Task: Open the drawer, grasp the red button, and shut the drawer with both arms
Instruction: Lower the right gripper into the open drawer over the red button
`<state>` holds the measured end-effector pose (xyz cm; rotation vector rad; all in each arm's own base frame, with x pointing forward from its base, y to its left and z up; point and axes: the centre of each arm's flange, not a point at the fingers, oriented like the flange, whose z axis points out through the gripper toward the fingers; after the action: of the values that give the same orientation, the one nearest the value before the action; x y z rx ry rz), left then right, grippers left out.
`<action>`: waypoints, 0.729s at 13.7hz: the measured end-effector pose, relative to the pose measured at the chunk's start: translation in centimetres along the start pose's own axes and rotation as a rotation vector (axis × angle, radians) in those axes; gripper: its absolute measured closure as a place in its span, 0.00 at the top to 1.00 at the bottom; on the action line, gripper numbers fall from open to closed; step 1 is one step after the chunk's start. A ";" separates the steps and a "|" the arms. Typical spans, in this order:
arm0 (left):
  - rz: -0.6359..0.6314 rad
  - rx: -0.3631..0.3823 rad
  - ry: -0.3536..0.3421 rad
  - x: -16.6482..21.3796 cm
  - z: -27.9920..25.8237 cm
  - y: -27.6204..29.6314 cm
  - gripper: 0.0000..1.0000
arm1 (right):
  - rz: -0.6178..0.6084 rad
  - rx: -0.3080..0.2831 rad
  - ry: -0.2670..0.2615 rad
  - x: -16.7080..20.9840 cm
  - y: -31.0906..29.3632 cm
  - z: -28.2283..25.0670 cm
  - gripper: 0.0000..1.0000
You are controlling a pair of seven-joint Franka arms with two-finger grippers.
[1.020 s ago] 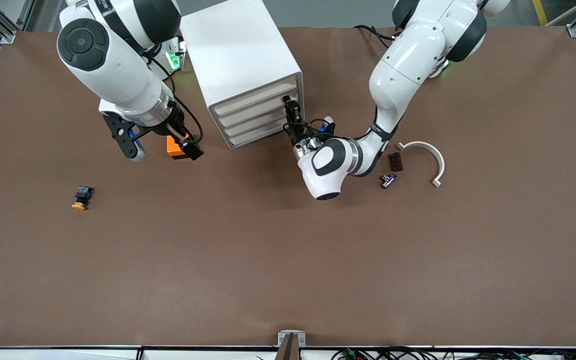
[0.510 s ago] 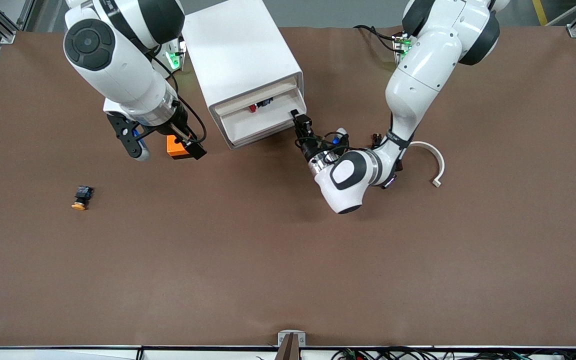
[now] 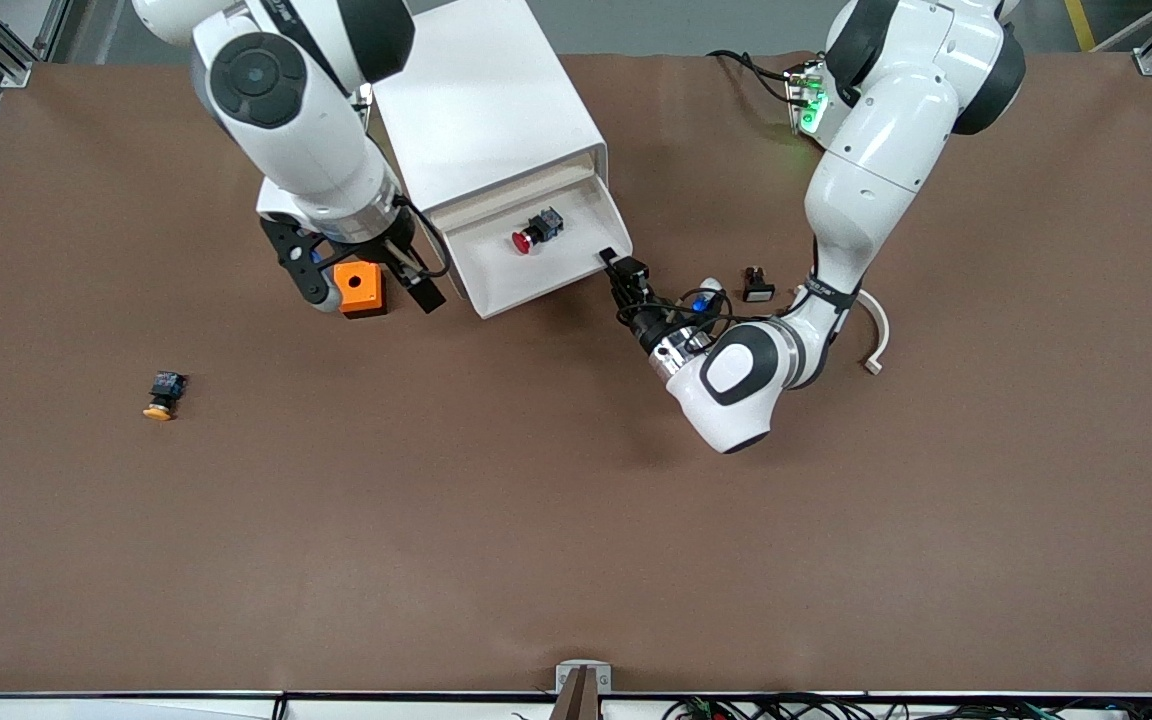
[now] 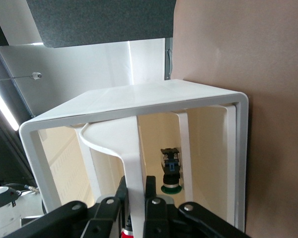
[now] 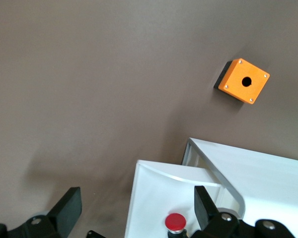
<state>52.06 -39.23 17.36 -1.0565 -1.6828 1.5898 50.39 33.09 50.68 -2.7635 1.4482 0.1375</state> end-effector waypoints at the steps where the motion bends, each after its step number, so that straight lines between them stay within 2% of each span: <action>1: 0.002 -0.008 -0.013 0.1 -0.7 0.0 0.15 | -0.003 -0.003 0.001 -0.9 -0.1 0.4 1.00; 5: 0.010 -0.035 -0.062 0.8 -3.4 0.1 0.14 | -0.017 -0.018 0.022 -5.5 -0.5 2.1 1.00; 8: 0.010 -0.038 -0.071 1.0 -3.8 0.2 0.15 | -0.019 -0.018 0.047 -9.9 -1.1 4.6 1.00; 9: 0.013 -0.038 -0.072 1.0 -3.8 0.2 0.16 | -0.024 -0.019 0.059 -11.3 -1.2 5.4 1.00; 10: 0.018 -0.040 -0.074 1.1 -4.0 0.2 0.26 | -0.023 -0.018 0.070 -12.7 -1.3 6.2 1.00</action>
<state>54.92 -36.22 17.46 -1.0477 -1.7654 1.6307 43.81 44.58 45.55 -2.8254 1.4363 0.0542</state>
